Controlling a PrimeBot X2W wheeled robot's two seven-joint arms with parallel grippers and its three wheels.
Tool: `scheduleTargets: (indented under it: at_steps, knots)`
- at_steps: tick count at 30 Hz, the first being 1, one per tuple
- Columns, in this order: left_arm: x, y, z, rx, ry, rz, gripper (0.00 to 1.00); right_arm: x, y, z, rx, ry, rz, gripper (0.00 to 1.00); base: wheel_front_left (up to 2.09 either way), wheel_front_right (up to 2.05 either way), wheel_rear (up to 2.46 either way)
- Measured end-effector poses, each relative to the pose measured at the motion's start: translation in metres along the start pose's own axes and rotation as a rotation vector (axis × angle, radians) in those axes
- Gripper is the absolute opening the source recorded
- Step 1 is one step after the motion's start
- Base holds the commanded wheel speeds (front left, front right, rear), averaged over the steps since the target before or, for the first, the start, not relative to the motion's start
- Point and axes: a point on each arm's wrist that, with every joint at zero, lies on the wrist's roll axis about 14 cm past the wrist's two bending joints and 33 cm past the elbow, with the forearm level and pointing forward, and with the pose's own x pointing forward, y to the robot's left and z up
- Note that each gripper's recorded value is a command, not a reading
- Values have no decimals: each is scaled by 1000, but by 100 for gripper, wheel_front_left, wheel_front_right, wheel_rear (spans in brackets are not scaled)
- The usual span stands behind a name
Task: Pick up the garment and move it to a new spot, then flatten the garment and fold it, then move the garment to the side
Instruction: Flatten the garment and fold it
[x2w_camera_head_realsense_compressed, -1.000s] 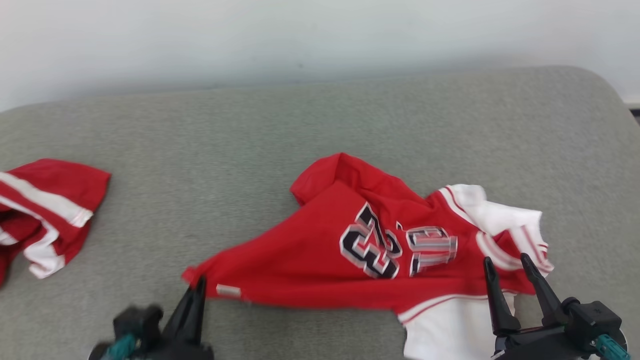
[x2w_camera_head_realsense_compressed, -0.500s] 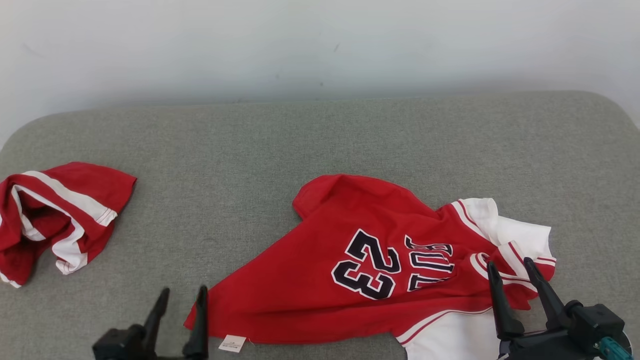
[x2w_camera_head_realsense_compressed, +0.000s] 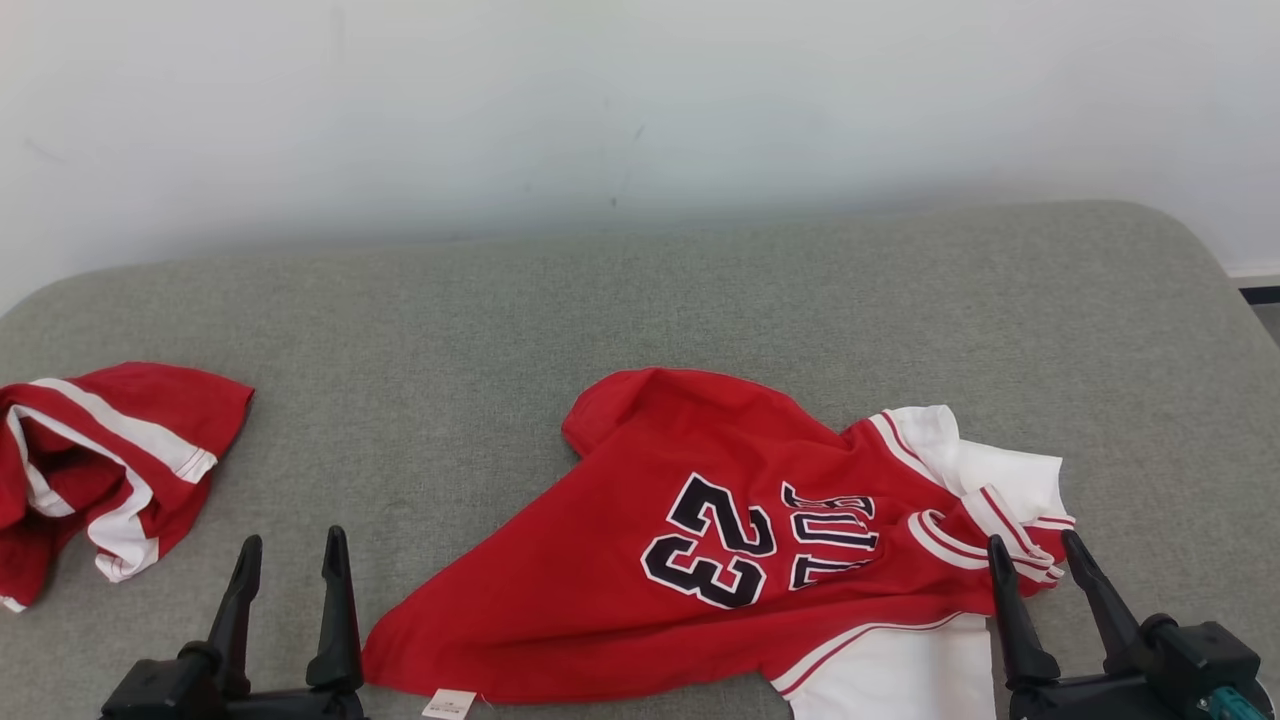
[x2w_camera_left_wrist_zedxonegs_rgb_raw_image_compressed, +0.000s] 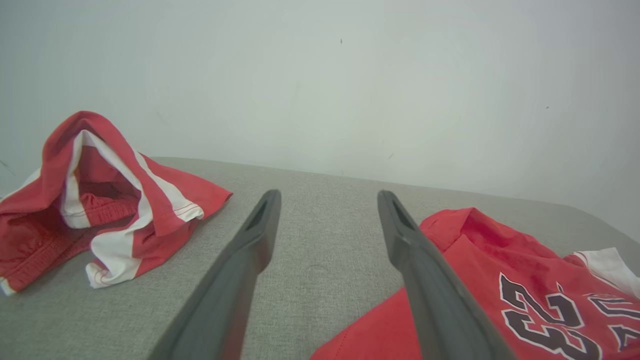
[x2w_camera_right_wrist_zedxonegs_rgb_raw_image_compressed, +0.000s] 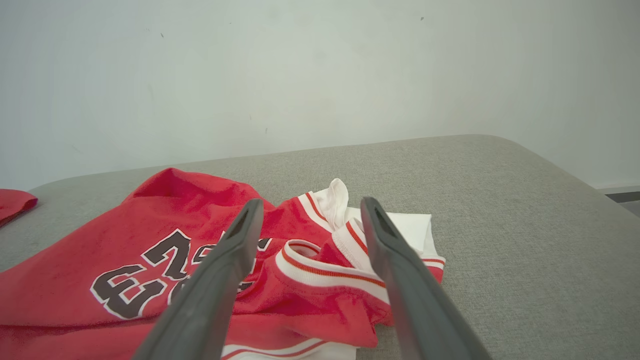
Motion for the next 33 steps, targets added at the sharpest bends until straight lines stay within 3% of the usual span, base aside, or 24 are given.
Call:
scheduleTargets:
  at_steps: [33]
  knots:
    - [-19,10,-2,67,13,-6,100,-14,9,8,-3,-35,0,100,0,0,0]
